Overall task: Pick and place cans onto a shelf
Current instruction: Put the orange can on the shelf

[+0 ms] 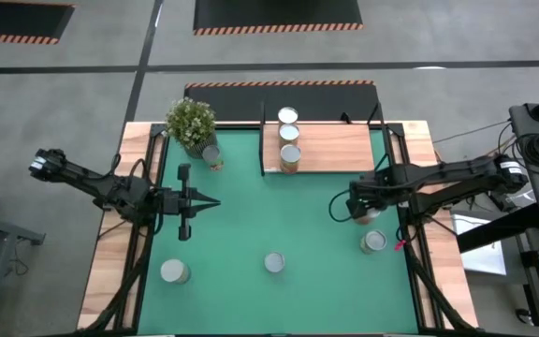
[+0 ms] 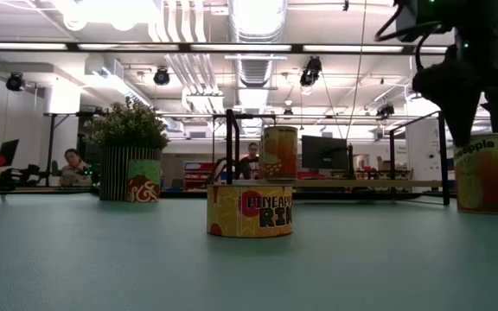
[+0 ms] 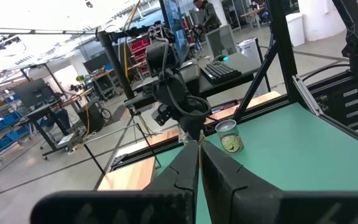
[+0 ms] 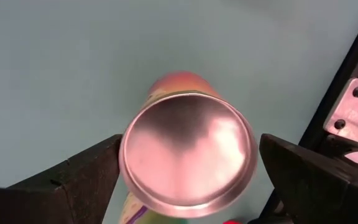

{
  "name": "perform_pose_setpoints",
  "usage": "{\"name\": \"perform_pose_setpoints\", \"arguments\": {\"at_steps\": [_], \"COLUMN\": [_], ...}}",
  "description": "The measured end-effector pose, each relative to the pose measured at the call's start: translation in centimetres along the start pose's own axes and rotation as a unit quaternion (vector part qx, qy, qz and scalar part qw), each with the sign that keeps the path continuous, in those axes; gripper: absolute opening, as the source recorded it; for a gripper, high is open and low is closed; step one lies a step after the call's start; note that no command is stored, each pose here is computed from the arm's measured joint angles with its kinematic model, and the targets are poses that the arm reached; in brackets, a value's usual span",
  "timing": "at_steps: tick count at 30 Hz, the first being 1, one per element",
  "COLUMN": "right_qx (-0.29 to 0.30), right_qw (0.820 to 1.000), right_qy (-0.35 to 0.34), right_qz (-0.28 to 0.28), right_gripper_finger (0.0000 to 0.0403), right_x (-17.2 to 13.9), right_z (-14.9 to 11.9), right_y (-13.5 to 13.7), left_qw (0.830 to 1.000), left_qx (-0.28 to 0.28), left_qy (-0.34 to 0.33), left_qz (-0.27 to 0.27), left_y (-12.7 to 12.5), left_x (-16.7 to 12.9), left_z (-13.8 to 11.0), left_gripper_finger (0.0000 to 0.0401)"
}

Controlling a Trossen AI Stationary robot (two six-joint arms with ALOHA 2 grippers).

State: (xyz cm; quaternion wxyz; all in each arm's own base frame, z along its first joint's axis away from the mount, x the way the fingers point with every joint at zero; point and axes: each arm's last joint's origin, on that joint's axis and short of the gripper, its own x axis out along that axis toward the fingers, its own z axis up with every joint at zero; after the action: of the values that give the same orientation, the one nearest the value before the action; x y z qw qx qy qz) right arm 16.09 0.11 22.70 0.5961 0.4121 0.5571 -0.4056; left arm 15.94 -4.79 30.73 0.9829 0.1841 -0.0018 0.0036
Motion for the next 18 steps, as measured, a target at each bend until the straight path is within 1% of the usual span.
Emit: {"name": "perform_pose_setpoints", "arguments": {"at_steps": [3, 8, 9, 14, 18], "right_qx": [0.001, -0.001, -0.002, -0.002, -0.009], "right_qw": [1.0, 1.0, 1.0, 1.0, 0.999], "right_qy": [0.006, 0.004, 0.004, 0.007, -0.003], "right_qz": [-0.008, -0.002, -0.002, 0.009, 0.036], "right_gripper_finger": [0.0359, 0.0308, 0.0303, 0.0303, 0.0304], "right_x": [0.6, 0.7, 0.7, 0.4, -1.0], "right_z": [-0.1, -0.1, -0.1, 0.0, 0.2], "right_y": [-0.2, -0.1, -0.1, 0.1, 0.7], "left_qw": [1.0, 1.0, 1.0, 1.0, 1.0], "left_qx": [0.0, 0.0, 0.0, 0.0, 0.0], "left_qy": [0.0, 0.001, 0.001, 0.001, 0.001], "left_qz": [0.0, 0.0, 0.0, 0.0, -0.001], "left_y": [0.0, 0.0, 0.0, 0.0, 0.0], "left_x": [0.0, 0.0, 0.0, 0.0, 0.0], "left_z": [0.0, 0.0, 0.0, 0.0, 0.0], "left_gripper_finger": [0.0, 0.0, 0.0, 0.0, 0.0]}}
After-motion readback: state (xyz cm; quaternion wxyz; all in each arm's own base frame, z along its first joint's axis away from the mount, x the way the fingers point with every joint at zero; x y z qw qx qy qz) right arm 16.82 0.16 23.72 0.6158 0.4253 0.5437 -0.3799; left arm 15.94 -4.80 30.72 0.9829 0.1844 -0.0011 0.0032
